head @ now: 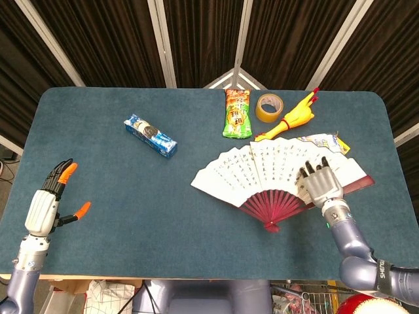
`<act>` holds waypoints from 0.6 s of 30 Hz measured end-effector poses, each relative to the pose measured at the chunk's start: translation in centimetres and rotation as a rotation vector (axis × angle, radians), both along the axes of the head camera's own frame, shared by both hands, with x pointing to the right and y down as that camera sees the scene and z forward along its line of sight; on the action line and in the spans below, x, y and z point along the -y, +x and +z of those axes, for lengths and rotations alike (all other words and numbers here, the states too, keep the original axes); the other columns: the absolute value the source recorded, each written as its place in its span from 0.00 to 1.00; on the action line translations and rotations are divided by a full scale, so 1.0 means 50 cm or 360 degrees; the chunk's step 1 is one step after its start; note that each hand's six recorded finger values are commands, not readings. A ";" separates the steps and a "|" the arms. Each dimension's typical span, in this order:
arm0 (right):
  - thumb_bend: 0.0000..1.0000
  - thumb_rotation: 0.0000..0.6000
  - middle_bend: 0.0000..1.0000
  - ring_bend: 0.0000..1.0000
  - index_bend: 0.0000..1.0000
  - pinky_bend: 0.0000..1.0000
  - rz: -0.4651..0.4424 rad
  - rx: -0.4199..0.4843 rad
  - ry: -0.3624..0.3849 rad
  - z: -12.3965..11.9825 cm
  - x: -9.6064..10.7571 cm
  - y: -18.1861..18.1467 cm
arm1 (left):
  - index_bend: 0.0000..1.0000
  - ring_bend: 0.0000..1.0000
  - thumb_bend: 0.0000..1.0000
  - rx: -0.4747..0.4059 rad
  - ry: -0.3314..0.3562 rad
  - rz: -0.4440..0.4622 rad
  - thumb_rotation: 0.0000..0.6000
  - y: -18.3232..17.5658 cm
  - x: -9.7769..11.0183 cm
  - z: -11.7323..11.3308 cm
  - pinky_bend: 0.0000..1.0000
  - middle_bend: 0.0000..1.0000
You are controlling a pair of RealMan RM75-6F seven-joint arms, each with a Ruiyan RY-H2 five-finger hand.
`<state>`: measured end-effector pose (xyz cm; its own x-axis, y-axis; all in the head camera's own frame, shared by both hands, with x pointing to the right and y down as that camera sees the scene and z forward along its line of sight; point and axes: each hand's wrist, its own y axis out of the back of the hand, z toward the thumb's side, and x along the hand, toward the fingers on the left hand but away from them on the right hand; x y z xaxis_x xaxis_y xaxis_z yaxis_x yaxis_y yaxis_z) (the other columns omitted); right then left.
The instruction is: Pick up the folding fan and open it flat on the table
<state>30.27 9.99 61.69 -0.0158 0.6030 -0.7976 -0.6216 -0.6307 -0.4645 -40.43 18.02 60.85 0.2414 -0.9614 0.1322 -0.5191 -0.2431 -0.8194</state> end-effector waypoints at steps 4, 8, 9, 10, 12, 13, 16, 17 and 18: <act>0.34 1.00 0.00 0.21 0.00 0.07 0.0283 0.0286 -0.0050 -0.022 -0.002 -0.009 | 0.07 0.00 0.38 -0.0006 -0.0002 -0.0002 1.00 -0.002 -0.002 -0.003 0.10 0.00; 0.34 1.00 0.00 0.21 0.00 0.07 0.0572 0.0579 -0.0108 -0.060 0.000 0.001 | 0.07 0.00 0.38 -0.0003 -0.0005 -0.0001 1.00 -0.002 -0.003 -0.004 0.10 0.00; 0.34 1.00 0.00 0.21 0.00 0.07 0.0651 0.0658 -0.0129 -0.074 0.001 0.005 | 0.07 0.00 0.38 0.0000 -0.0006 0.0000 1.00 -0.001 -0.004 -0.004 0.10 0.00; 0.34 1.00 0.00 0.21 0.00 0.07 0.0705 0.0716 -0.0145 -0.084 0.003 0.007 | 0.07 0.00 0.38 0.0005 -0.0008 0.0001 1.00 -0.001 -0.004 -0.003 0.10 0.00; 0.34 1.00 0.00 0.21 0.00 0.07 0.0809 0.0832 -0.0187 -0.111 0.007 0.012 | 0.07 0.00 0.38 0.0013 -0.0013 0.0003 1.00 0.000 -0.005 -0.001 0.10 0.00; 0.34 1.00 0.00 0.21 0.00 0.07 0.0843 0.0874 -0.0203 -0.123 0.010 0.013 | 0.07 0.00 0.38 0.0017 -0.0017 0.0003 1.00 0.000 -0.006 0.000 0.10 0.00; 0.34 1.00 0.00 0.21 0.00 0.07 0.0869 0.0951 -0.0244 -0.167 0.026 0.016 | 0.07 0.00 0.38 0.0031 -0.0019 -0.0004 1.00 -0.003 -0.008 0.000 0.10 0.00; 0.34 1.00 0.00 0.21 0.00 0.07 0.0849 0.0948 -0.0251 -0.179 0.031 0.017 | 0.07 0.00 0.38 0.0034 -0.0019 -0.0007 1.00 -0.004 -0.008 0.000 0.10 0.00; 0.34 1.00 0.00 0.21 0.00 0.07 0.0818 0.0923 -0.0262 -0.193 0.036 0.023 | 0.07 0.00 0.38 0.0036 -0.0018 -0.0010 1.00 -0.005 -0.008 0.000 0.10 0.00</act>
<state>31.41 8.20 52.05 0.1854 0.5064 -0.8422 0.0791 -0.8619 -0.5008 -40.66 18.42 60.83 0.2324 -0.9612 0.1485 -0.5020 -0.2493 -0.8282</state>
